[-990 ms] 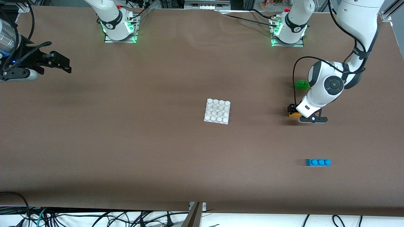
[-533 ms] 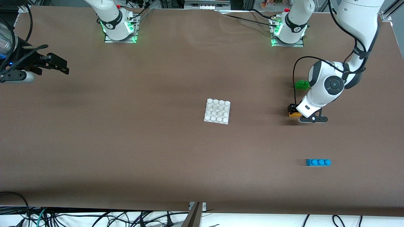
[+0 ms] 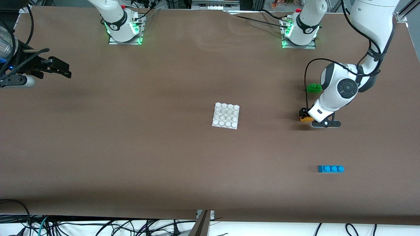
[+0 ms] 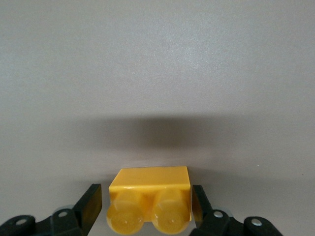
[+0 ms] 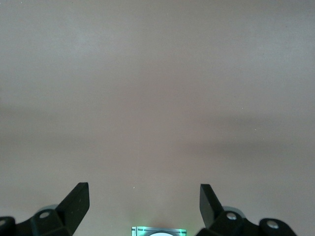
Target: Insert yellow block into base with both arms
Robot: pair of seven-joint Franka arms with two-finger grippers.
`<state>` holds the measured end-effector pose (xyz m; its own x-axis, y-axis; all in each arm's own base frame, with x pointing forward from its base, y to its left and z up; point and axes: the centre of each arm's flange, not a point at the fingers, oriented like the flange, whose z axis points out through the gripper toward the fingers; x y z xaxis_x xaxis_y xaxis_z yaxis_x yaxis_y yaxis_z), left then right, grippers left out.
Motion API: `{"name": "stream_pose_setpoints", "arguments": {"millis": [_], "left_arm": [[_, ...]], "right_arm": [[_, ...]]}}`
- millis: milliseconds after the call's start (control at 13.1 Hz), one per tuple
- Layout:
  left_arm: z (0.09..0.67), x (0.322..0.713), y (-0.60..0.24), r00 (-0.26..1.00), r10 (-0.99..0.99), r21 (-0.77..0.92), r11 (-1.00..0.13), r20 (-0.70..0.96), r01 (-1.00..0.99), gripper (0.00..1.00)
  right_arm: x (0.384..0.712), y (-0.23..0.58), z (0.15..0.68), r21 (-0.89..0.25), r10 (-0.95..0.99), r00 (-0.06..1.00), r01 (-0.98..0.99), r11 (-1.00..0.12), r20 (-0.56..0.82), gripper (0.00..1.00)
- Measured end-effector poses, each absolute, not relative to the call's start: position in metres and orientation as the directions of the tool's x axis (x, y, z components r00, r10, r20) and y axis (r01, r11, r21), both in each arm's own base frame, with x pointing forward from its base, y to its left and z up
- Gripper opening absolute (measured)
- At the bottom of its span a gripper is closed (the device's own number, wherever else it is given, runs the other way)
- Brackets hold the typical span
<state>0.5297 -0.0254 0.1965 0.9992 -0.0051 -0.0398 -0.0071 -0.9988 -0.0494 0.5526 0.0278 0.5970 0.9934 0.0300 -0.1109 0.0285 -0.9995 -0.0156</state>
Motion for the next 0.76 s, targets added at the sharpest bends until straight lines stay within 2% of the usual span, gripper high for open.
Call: {"name": "stream_pose_setpoints", "arguments": {"millis": [762], "left_arm": [[0.2014,0.5297,-0.0248,0.999,0.018,-0.037,-0.999,-0.044,0.016,0.81]], "right_arm": [[0.5542,0.0273,0.5939,-0.016,0.029,0.993,0.027,-1.000,-0.116,1.00]]}}
